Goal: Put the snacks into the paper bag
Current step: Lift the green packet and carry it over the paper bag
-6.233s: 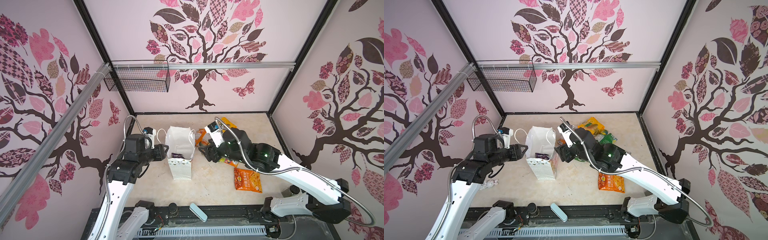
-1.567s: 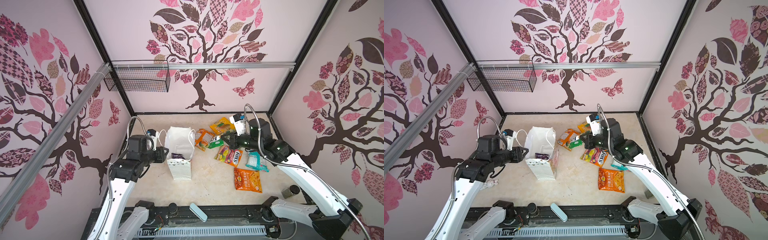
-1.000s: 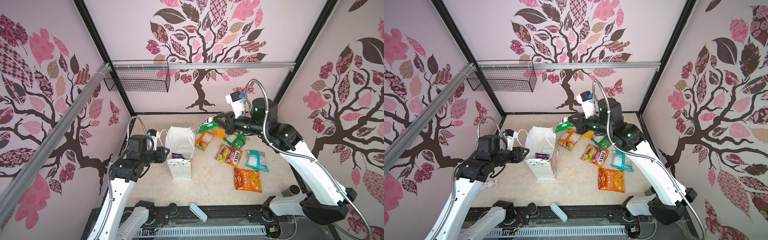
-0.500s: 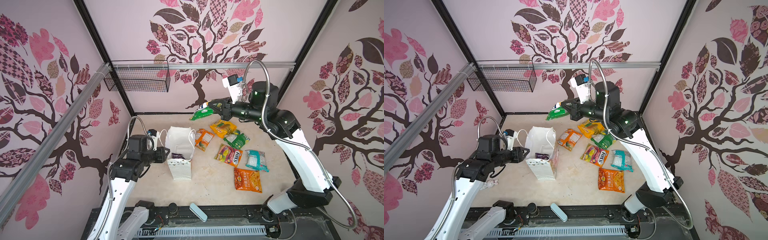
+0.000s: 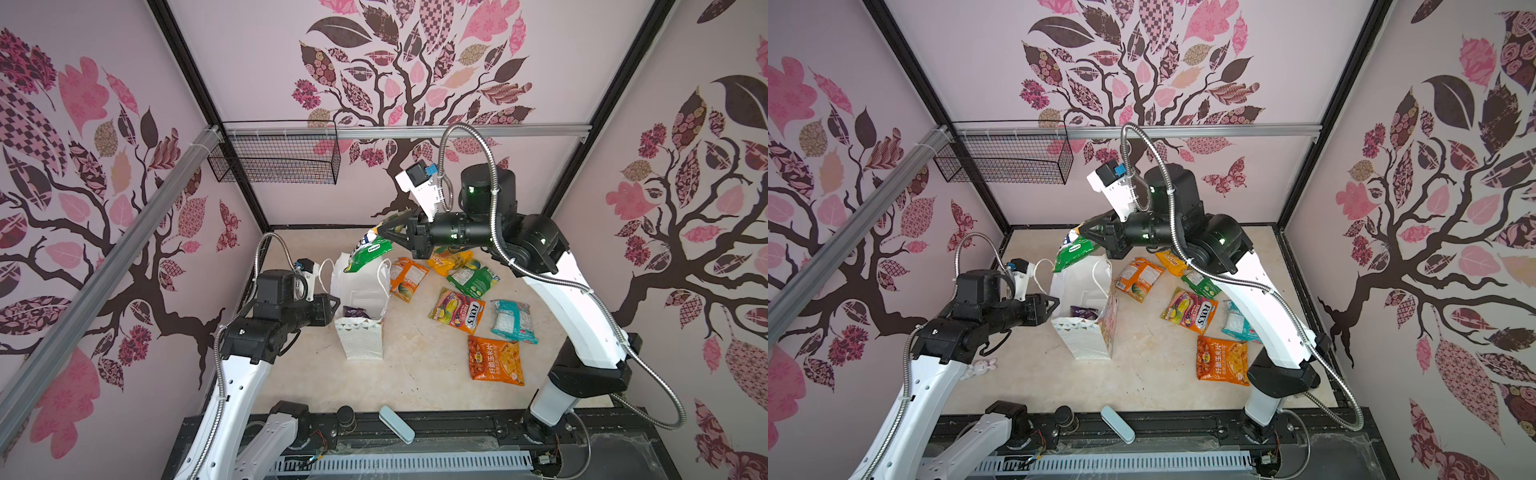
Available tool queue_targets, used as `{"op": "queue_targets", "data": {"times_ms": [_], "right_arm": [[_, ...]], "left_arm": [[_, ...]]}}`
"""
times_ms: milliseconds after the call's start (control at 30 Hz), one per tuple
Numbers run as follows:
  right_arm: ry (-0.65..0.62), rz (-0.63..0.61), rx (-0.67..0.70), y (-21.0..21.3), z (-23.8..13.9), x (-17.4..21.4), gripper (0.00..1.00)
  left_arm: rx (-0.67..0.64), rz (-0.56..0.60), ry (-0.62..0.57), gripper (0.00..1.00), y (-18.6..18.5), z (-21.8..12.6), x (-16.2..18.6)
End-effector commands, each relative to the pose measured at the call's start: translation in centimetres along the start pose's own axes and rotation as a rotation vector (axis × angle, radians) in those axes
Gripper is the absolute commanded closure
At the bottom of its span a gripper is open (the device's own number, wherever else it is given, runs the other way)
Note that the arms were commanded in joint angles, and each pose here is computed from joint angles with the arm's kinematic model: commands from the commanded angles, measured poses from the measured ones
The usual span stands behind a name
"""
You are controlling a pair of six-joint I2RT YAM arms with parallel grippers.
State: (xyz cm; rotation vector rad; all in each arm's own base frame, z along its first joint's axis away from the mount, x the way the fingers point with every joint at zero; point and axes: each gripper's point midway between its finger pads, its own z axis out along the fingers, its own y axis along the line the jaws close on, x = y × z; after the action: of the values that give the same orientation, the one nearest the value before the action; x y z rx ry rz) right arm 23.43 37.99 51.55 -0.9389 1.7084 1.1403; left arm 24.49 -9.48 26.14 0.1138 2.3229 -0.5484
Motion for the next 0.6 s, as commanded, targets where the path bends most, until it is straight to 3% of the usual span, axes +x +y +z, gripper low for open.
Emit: {"op": "queue_targets", "data": {"times_ms": [0,567], "right_arm": [[0.006,-0.049,-0.035,0.9,0.2,-0.1,1.00],[0.230,-0.120,-0.034,1.4,4.8,6.2,1.00]], "left_arm": [[0.002,0.011,0.008,0.61,0.1,0.4,0.5],[-0.014,0.012,0.007,0.61,0.4,0.2,0.5]]}}
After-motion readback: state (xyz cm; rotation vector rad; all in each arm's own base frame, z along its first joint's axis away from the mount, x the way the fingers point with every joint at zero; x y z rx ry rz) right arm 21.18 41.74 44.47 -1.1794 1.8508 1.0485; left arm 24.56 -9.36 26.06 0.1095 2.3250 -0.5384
